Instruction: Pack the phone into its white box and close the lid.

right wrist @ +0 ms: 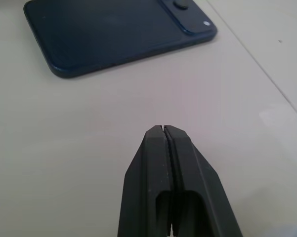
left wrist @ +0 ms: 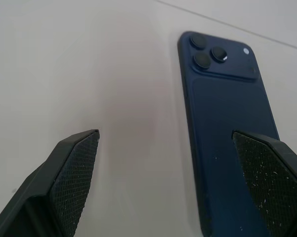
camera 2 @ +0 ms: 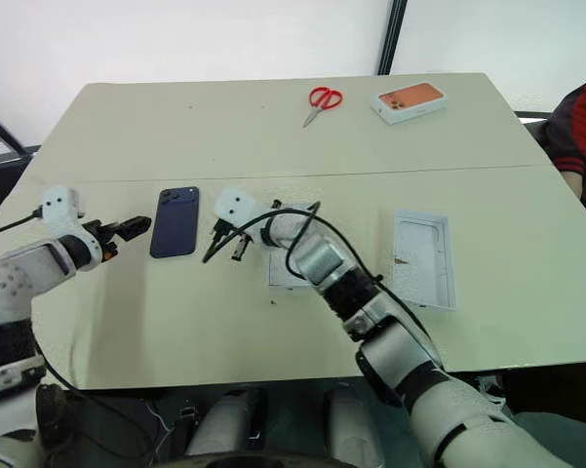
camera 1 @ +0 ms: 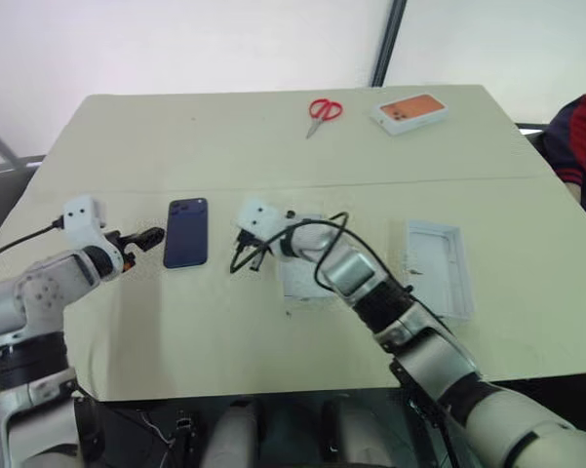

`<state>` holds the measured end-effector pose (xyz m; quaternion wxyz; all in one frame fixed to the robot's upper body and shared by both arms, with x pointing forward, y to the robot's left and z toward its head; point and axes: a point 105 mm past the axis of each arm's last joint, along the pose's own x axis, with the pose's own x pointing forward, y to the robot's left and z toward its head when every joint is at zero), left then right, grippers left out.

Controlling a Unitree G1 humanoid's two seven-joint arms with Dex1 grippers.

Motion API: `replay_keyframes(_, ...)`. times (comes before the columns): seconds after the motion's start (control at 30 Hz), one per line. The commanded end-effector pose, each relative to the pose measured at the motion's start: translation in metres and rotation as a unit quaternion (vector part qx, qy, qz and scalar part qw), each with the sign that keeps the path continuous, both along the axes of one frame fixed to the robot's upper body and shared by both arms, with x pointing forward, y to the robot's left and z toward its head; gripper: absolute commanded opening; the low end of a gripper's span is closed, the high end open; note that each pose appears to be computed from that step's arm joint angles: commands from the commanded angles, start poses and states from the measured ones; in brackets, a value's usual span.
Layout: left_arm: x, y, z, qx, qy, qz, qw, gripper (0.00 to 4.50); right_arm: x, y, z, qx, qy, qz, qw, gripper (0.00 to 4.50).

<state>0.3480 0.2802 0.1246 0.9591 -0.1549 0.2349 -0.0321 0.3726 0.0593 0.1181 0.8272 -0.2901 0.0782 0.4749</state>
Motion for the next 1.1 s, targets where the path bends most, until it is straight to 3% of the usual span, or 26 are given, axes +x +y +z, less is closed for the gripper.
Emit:
replay_keyframes(0.03,0.002,-0.010,-0.003,0.002,0.033,-0.032,0.999,4.50,0.003,0.013,0.010,0.003,-0.029,0.009,1.000,0.04)
replay_keyframes(0.23,-0.001,-0.040,-0.024,-0.032,0.096,-0.093,0.991,4.50,0.002,0.028,0.007,0.001,-0.034,0.022,0.999,0.04)
replay_keyframes(0.53,-0.004,-0.084,-0.024,-0.086,0.094,-0.154,0.980,4.50,-0.001,0.029,0.000,-0.004,-0.035,0.035,0.999,0.04)
replay_keyframes(1.1,-0.001,-0.110,-0.015,-0.170,0.078,-0.161,0.969,4.50,-0.002,0.031,-0.008,-0.010,-0.033,0.041,0.999,0.04)
